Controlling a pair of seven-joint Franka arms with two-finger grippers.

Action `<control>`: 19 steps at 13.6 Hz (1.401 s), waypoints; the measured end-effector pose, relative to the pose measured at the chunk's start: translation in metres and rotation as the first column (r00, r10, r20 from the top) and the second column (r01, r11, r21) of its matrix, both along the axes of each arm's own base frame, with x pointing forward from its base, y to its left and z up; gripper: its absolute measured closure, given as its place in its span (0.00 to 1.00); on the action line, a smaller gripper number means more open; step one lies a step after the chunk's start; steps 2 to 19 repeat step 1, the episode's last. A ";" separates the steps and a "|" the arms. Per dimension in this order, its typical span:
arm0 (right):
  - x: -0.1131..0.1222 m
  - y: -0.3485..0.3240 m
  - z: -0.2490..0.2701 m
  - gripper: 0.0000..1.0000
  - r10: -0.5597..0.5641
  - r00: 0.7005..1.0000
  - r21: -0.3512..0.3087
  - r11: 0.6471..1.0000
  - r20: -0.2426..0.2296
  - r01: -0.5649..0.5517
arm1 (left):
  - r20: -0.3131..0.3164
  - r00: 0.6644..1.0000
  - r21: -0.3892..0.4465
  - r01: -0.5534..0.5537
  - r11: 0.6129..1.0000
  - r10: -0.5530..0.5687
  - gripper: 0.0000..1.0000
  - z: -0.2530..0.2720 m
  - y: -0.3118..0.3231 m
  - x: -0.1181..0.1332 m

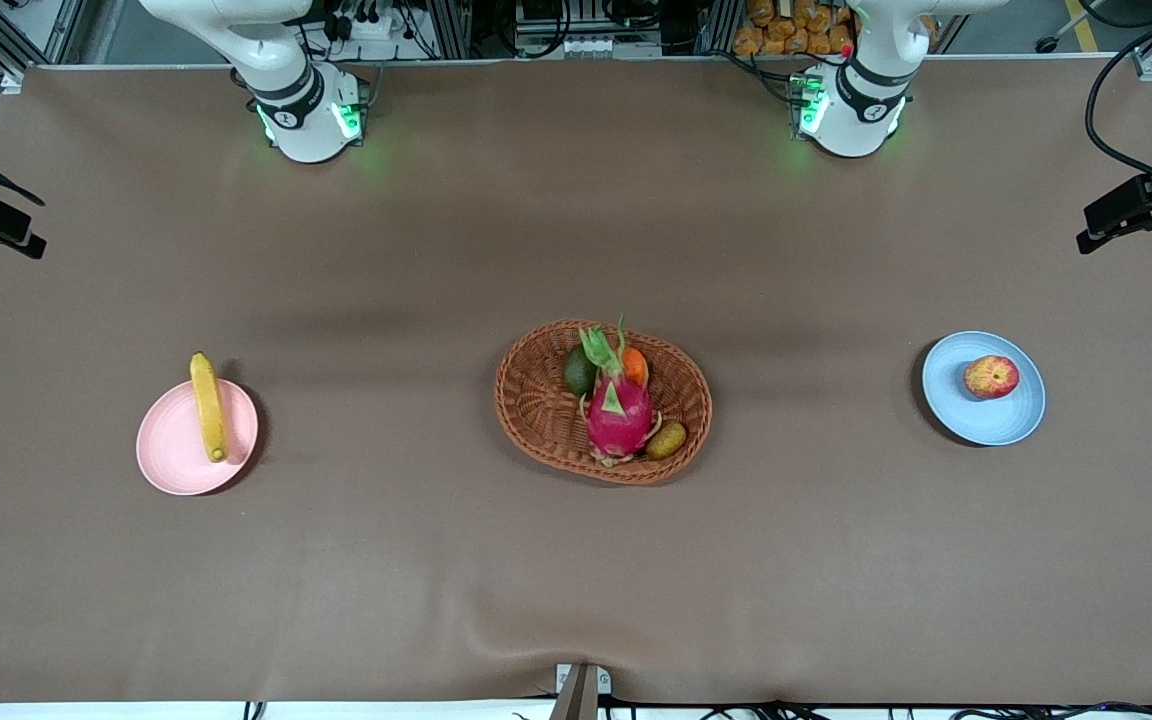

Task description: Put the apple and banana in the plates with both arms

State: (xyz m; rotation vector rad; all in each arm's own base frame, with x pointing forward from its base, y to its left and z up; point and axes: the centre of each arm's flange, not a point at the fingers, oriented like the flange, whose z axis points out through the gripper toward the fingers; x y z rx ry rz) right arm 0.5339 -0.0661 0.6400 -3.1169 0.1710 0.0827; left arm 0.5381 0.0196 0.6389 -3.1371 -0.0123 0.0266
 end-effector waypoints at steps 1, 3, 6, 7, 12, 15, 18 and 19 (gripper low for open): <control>0.000 0.000 0.000 0.00 0.000 1.000 0.000 1.000 0.000 0.000 | 0.000 1.000 0.000 0.000 1.000 0.000 0.00 0.000 0.000 0.000; 0.000 0.000 0.000 0.00 0.000 1.000 0.000 1.000 0.000 0.000 | 0.000 1.000 0.000 0.000 1.000 0.000 0.00 0.000 0.000 0.000; 0.000 0.000 0.000 0.00 0.000 1.000 0.000 1.000 0.000 0.000 | 0.000 1.000 0.000 0.000 1.000 0.000 0.00 0.000 0.000 0.000; 0.000 0.000 0.000 0.00 0.000 1.000 0.000 1.000 0.000 0.000 | 0.000 1.000 0.000 0.000 1.000 0.000 0.00 0.000 0.000 0.000; 0.000 0.000 0.000 0.00 0.000 1.000 0.000 1.000 0.000 0.000 | 0.000 1.000 0.000 0.000 1.000 0.000 0.00 0.000 0.000 0.000; 0.000 0.000 0.000 0.00 0.000 1.000 0.000 1.000 0.000 0.000 | 0.000 1.000 0.000 0.000 1.000 0.000 0.00 0.000 0.000 0.000; 0.000 0.000 0.000 0.00 0.000 1.000 0.000 1.000 0.000 0.000 | 0.000 1.000 0.000 0.000 1.000 0.000 0.00 0.000 0.000 0.000; 0.000 0.000 0.000 0.00 0.000 1.000 0.000 1.000 0.000 0.000 | 0.000 1.000 0.000 0.000 1.000 0.000 0.00 0.000 0.000 0.000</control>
